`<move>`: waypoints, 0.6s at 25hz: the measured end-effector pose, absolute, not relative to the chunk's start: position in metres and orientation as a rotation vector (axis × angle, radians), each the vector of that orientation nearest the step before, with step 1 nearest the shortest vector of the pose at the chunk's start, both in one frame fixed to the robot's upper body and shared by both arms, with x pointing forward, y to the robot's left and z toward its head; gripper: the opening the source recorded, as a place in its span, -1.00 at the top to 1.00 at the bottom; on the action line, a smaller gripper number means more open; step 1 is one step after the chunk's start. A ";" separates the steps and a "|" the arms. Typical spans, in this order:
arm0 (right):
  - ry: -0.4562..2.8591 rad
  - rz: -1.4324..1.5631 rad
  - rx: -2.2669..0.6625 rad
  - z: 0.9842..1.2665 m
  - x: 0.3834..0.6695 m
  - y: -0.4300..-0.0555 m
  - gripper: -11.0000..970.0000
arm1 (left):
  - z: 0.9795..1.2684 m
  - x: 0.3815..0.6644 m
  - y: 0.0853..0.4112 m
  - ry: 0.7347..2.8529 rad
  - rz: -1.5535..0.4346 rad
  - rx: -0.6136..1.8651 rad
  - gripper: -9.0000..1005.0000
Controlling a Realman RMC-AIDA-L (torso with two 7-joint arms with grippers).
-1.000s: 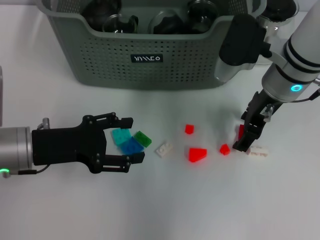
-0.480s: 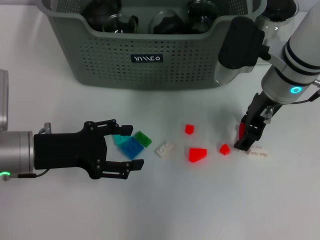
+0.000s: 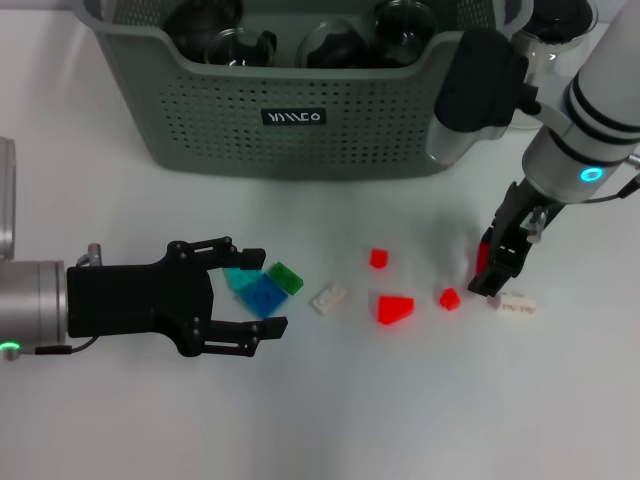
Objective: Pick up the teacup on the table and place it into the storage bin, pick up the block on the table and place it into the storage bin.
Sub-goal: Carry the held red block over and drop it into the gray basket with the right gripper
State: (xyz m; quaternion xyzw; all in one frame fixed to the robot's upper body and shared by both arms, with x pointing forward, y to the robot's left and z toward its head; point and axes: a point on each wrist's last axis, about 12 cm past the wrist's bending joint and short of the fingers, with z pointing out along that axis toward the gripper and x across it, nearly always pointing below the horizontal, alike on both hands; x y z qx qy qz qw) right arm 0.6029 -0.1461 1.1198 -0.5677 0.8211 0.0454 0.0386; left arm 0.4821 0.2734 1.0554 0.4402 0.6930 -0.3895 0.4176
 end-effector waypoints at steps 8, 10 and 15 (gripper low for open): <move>2.403 0.244 -1.793 1.172 0.599 -0.131 -0.45 | 1.056 0.482 0.275 1.737 -0.978 1.103 -0.71; 2.360 0.262 -1.809 1.190 0.598 -0.125 -0.45 | 1.056 0.482 0.275 1.738 -0.978 1.103 -0.71; 2.237 0.358 -1.834 1.231 0.599 -0.109 -0.43 | 1.056 0.481 0.275 1.739 -0.979 1.102 -0.71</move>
